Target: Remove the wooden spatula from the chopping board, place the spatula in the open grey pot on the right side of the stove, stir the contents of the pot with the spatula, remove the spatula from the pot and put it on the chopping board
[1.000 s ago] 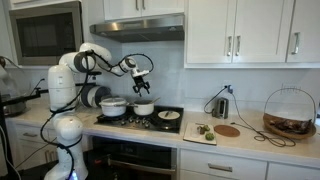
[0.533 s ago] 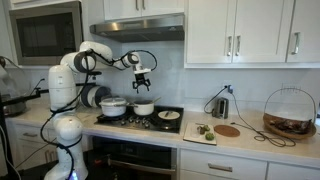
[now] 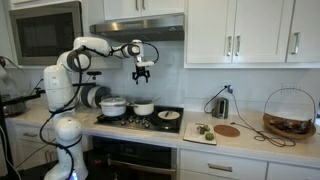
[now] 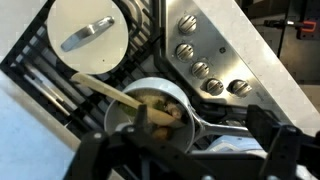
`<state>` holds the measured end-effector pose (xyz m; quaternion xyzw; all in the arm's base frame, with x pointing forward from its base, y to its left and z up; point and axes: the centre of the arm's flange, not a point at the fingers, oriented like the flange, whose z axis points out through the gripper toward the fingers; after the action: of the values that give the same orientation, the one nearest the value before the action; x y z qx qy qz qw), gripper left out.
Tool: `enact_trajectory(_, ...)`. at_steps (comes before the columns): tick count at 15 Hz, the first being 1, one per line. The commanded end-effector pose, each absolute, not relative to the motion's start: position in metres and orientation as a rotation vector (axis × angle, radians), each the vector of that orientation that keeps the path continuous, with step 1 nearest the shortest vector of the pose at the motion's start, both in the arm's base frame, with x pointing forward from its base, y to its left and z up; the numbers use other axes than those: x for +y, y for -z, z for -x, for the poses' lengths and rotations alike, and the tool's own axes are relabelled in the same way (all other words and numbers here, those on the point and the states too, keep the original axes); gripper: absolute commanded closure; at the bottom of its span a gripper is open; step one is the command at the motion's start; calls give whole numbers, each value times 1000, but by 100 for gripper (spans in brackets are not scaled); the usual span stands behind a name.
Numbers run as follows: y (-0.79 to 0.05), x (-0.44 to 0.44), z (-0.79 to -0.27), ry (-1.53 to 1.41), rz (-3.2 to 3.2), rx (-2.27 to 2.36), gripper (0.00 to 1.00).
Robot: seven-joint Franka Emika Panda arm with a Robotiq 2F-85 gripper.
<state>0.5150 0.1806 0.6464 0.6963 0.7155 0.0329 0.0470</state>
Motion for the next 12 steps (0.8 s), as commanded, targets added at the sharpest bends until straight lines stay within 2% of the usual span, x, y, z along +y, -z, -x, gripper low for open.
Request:
enact_trajectory(1,-683,178,-509,-144,-1897,2392,0)
enact_trajectory(12,-700,188,-522,73,-1212,2869,0)
